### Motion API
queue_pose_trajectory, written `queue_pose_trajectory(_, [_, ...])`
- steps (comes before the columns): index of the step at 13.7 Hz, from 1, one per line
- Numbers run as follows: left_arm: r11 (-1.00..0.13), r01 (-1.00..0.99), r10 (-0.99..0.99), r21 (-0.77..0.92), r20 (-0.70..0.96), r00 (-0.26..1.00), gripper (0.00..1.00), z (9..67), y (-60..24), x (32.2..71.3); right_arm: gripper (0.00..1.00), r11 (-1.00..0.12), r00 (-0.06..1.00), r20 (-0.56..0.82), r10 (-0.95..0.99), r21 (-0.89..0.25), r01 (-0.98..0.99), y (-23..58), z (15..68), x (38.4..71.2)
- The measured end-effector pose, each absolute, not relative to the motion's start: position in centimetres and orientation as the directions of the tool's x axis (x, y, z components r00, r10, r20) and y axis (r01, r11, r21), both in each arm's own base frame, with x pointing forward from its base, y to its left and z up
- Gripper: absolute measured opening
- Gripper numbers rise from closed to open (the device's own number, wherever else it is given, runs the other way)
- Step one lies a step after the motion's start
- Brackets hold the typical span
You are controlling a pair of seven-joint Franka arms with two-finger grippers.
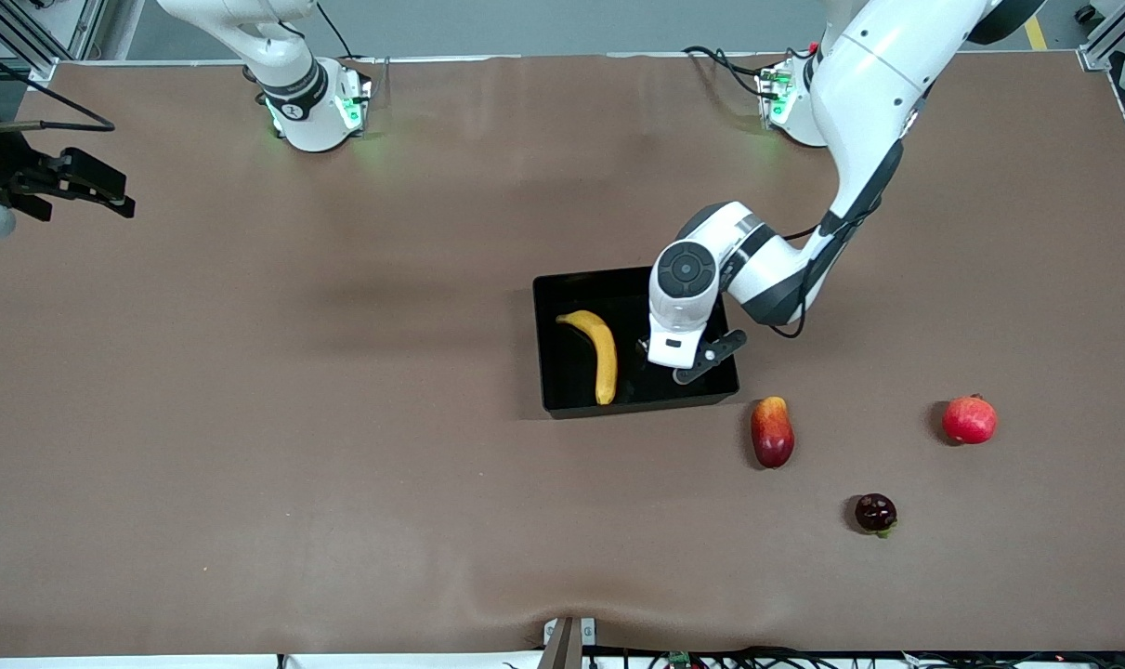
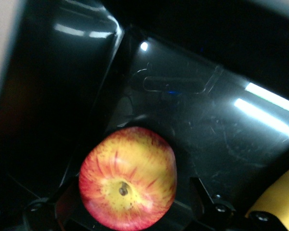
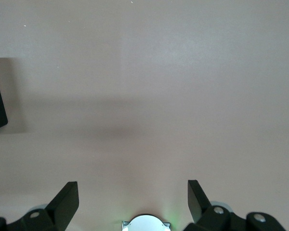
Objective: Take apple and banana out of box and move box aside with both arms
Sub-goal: 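Lower the left gripper into the tray and grasp the red-yellow apple, then carry the apple out of the tray beside the mango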
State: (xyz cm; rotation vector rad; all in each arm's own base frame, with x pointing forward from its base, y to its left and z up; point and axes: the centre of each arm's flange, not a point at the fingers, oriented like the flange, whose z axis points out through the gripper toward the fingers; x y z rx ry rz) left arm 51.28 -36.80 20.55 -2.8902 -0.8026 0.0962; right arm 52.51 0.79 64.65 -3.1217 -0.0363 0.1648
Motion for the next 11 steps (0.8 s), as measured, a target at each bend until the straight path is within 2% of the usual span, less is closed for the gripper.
queue_pose_trajectory(3, [-0.852,0.498,0.509,-0.160,-0.030,0.861,1.00,19.9,-37.3,50.8,1.00,-1.000,0.994,-0.105,0.024,-0.017,0.022,0.8,64.6,52.5])
queue_pose_trajectory(4, [-0.852,0.498,0.509,-0.162,-0.031,0.860,0.94,19.8,-37.2,50.8,1.00,-1.000,0.994,-0.105,0.024,-0.017,0.022,0.8,64.7,52.5])
queue_pose_trajectory(5, [-0.851,0.499,0.510,-0.162,-0.031,0.860,0.81,19.8,-37.2,50.8,1.00,-1.000,0.994,-0.105,0.024,-0.017,0.022,0.8,64.7,52.5])
queue_pose_trajectory(6, [-0.850,0.500,0.511,-0.164,-0.029,0.859,0.73,20.0,-37.1,51.0,1.00,-1.000,0.994,-0.105,0.024,-0.017,0.022,0.8,64.6,52.5])
queue_pose_trajectory(9, [-0.841,0.504,0.516,-0.195,-0.010,0.856,0.73,22.0,-36.8,51.5,1.00,-1.000,0.994,-0.105,0.024,-0.017,0.022,0.8,64.7,52.5])
queue_pose_trajectory(11, [-0.843,0.504,0.510,-0.190,0.016,0.860,0.73,25.6,-37.5,51.7,1.00,-1.000,0.994,-0.105,0.024,-0.017,0.022,0.8,64.6,52.5])
